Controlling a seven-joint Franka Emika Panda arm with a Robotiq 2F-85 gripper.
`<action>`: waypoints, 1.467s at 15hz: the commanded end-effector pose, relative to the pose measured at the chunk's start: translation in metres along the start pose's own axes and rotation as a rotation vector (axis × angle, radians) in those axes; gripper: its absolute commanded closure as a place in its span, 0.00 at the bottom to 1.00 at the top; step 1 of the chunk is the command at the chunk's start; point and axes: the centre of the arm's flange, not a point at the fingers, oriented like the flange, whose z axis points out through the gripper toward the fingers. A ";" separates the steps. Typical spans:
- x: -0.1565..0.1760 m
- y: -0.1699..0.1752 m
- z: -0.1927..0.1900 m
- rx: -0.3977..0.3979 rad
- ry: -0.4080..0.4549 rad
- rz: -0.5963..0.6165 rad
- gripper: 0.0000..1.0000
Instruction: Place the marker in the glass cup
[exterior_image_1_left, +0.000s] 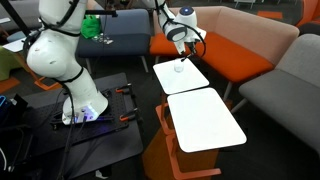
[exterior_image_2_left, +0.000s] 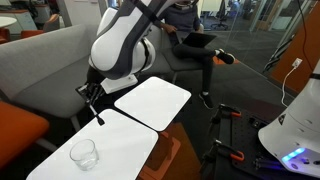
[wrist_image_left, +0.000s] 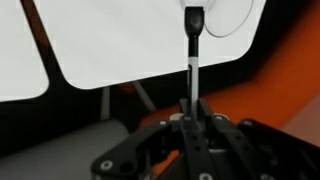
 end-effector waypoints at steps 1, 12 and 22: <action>0.012 -0.001 0.016 0.107 0.016 -0.171 0.97; 0.007 -0.031 0.071 0.422 0.015 -0.679 0.97; 0.005 -0.034 0.105 0.667 -0.112 -1.021 0.97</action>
